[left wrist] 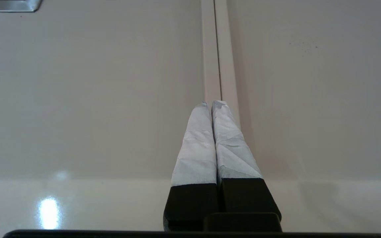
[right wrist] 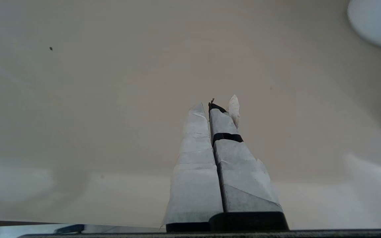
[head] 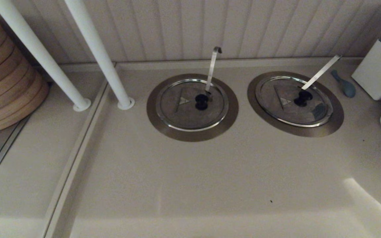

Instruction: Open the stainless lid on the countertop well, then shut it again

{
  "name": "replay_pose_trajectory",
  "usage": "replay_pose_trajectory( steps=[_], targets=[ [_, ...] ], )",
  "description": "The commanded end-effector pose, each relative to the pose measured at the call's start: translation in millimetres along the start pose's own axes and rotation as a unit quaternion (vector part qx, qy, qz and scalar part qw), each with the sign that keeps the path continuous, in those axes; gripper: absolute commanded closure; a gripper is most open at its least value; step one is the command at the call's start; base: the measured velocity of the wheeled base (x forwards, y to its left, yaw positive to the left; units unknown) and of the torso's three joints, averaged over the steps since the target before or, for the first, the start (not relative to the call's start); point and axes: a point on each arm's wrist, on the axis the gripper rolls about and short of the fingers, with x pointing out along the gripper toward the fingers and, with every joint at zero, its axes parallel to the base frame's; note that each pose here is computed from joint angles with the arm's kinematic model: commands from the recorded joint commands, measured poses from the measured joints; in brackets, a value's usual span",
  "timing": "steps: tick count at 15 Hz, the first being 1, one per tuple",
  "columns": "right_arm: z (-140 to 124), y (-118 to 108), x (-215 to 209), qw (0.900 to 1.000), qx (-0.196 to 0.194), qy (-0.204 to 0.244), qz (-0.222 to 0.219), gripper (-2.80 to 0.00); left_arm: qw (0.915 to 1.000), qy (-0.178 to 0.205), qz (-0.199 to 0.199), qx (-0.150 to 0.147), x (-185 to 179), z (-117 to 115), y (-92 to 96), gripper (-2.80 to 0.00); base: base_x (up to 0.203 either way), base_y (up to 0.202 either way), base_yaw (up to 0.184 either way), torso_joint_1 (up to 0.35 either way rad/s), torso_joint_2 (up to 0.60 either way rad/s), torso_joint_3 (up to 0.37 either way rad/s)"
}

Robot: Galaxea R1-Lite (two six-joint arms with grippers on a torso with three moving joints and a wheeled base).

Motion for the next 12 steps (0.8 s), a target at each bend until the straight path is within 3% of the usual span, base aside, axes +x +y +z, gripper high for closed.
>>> replay_pose_trajectory(
  steps=[1,10,12],
  targets=[
    [-1.0,0.1,0.7,1.000,0.001,0.005,0.002,0.00,1.0000,0.000,0.000,0.000,0.1,0.2,0.0,0.00,0.000,0.000,0.000,0.000,0.00,0.000],
    [-0.5,0.1,0.6,1.000,-0.007,0.003,0.003,0.00,1.0000,0.001,0.000,0.000,0.1,0.0,0.0,0.00,0.000,0.000,0.000,0.000,0.00,0.000],
    [-0.8,0.0,0.7,1.000,0.013,0.004,-0.001,0.00,1.0000,0.000,0.000,0.000,0.1,0.0,0.0,0.00,0.000,0.000,0.000,0.000,0.00,0.000]
  ],
)
